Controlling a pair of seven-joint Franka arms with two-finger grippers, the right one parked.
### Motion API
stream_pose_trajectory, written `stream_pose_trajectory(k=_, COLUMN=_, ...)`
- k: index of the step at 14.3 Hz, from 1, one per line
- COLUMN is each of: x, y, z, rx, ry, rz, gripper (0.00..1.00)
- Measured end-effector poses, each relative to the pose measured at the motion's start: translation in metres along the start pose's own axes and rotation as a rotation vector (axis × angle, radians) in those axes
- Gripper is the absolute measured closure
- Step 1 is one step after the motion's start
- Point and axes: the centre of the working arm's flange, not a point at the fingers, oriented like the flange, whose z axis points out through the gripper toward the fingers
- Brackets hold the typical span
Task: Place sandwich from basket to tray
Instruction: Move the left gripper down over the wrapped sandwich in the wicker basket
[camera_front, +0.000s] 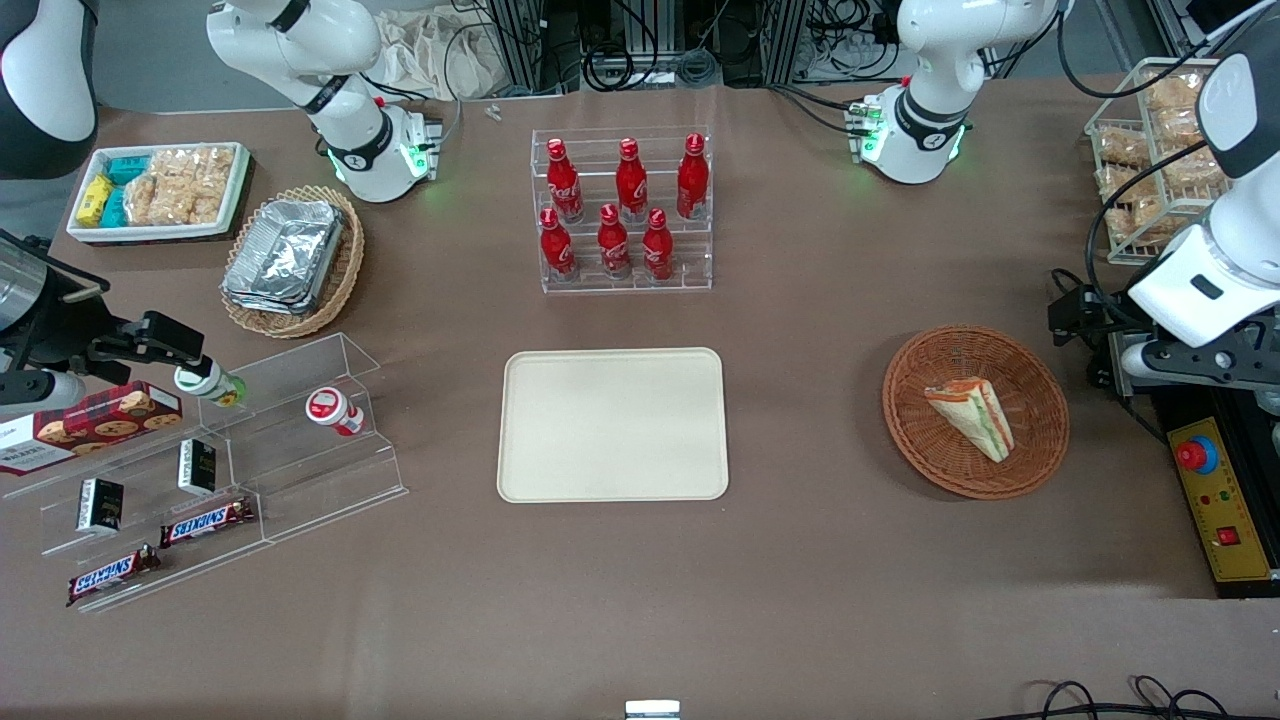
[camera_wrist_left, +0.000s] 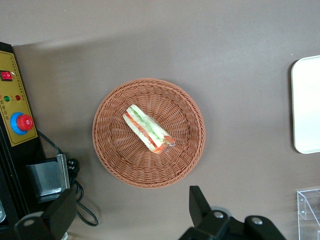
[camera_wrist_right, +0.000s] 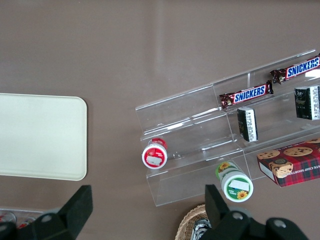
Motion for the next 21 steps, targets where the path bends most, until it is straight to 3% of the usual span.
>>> stream_pose_trajectory(k=5, x=0.003, y=-0.003, z=0.009, rx=-0.008, ry=-0.034, rz=-0.011, gripper=0.00)
stream_pose_trajectory(k=9, x=0.010, y=-0.005, z=0.030, rx=-0.010, ry=-0.071, rz=-0.273, gripper=0.00)
stream_pose_trajectory(k=12, x=0.014, y=-0.006, z=0.063, rx=-0.008, ry=-0.110, rz=-0.339, gripper=0.00)
stream_pose_trajectory(k=21, x=-0.001, y=-0.011, z=0.194, rx=-0.009, ry=-0.059, rz=-0.702, gripper=0.00)
